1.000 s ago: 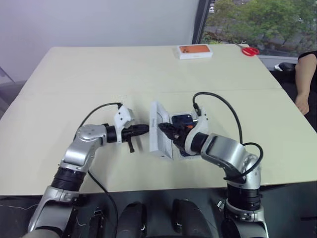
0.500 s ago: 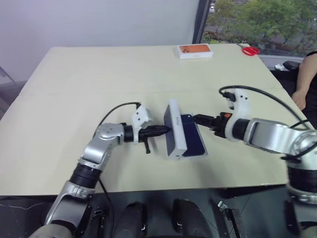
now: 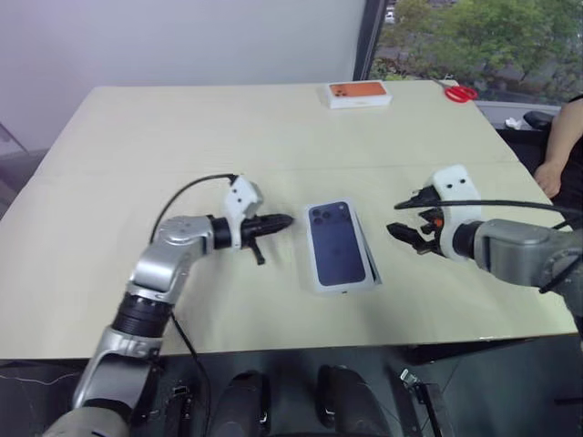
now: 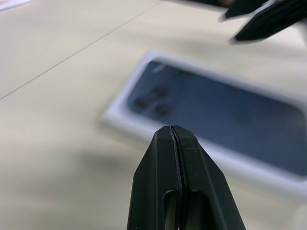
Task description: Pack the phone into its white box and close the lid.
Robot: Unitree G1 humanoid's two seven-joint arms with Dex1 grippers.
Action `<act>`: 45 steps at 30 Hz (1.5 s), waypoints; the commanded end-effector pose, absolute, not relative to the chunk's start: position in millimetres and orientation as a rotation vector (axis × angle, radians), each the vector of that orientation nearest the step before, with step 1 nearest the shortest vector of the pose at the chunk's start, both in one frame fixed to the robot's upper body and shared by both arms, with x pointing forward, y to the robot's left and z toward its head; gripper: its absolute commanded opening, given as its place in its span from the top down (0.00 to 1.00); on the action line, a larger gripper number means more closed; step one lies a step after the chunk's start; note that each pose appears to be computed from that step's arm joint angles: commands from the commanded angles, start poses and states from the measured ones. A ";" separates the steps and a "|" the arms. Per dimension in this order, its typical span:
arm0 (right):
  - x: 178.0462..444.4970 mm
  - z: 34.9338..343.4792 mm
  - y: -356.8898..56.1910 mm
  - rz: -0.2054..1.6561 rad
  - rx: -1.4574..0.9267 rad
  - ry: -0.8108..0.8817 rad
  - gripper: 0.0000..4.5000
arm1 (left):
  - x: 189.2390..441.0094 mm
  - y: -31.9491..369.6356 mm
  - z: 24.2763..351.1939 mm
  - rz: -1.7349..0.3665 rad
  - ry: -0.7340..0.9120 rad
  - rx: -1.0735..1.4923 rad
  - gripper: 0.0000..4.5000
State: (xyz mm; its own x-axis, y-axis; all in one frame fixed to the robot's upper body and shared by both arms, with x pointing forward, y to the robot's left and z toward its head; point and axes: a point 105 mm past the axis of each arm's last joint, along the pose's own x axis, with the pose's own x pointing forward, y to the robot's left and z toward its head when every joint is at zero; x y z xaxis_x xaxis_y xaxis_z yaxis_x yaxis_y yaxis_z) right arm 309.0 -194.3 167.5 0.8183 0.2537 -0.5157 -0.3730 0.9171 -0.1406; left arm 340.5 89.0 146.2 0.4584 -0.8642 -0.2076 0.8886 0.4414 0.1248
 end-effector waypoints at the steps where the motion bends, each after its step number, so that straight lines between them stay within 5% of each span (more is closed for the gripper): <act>1: 304.6 174.2 -180.5 0.432 -0.290 0.466 0.57 | 329.9 93.7 134.6 -1.132 0.179 0.373 1.00; 5: 305.6 168.8 -175.7 0.461 -0.336 0.473 0.99 | 325.0 81.0 118.4 -1.180 0.233 0.454 1.00; 14: 310.6 151.6 -165.5 0.481 -0.382 0.514 0.99 | 322.0 37.5 114.2 -1.241 0.204 0.451 1.00; 45: 309.5 150.6 -171.5 0.458 -0.367 0.534 0.99 | 317.4 2.8 130.2 -1.244 0.122 0.296 1.00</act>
